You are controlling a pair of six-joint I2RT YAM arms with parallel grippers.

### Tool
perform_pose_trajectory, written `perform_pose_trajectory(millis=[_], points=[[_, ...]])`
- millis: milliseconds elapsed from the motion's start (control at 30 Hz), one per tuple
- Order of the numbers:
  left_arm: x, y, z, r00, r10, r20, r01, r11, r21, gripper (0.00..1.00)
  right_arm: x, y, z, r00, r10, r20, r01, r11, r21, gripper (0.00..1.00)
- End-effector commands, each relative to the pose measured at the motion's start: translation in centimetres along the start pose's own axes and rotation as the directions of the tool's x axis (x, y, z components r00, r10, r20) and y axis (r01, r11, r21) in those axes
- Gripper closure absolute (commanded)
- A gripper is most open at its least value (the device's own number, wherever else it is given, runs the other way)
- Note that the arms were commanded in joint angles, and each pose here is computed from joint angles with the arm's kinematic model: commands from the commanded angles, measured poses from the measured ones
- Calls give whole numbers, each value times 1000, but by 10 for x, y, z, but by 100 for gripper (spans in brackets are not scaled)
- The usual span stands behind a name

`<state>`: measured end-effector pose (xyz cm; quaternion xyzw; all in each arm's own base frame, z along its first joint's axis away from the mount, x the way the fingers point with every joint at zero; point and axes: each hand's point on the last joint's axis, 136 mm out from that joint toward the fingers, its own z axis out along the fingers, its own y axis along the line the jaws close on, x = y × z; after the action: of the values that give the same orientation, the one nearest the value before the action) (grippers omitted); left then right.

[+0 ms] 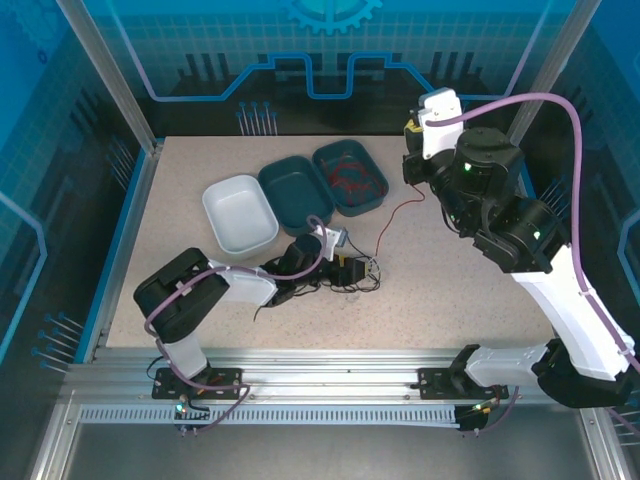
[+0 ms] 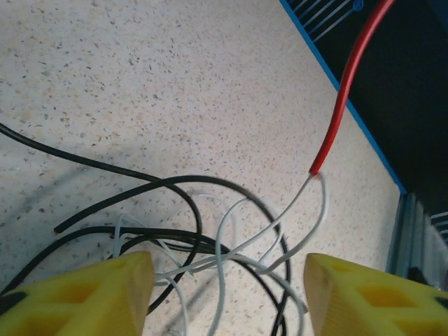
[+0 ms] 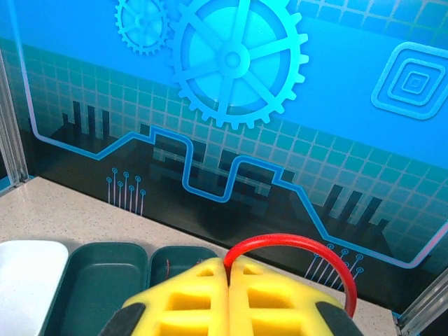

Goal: Untangle the cables

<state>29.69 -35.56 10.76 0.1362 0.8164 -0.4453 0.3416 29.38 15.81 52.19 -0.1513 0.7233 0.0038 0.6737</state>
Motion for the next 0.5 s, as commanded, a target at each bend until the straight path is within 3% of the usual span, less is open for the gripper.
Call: perform_pose_trajectory(millis=[0, 167, 467], points=[[-18, -22, -13, 999, 34, 43, -36, 999, 39, 25, -8, -5, 2, 998, 41, 57, -42, 999, 10, 100], [-37, -37, -35, 993, 76, 95, -79, 996, 30, 18, 12, 4, 18, 998, 55, 42, -55, 998, -2, 100], [-33, -23, -41, 985, 165, 51, -161, 984, -76, 28, 49, 8, 48, 997, 80, -9, -80, 997, -3, 100]])
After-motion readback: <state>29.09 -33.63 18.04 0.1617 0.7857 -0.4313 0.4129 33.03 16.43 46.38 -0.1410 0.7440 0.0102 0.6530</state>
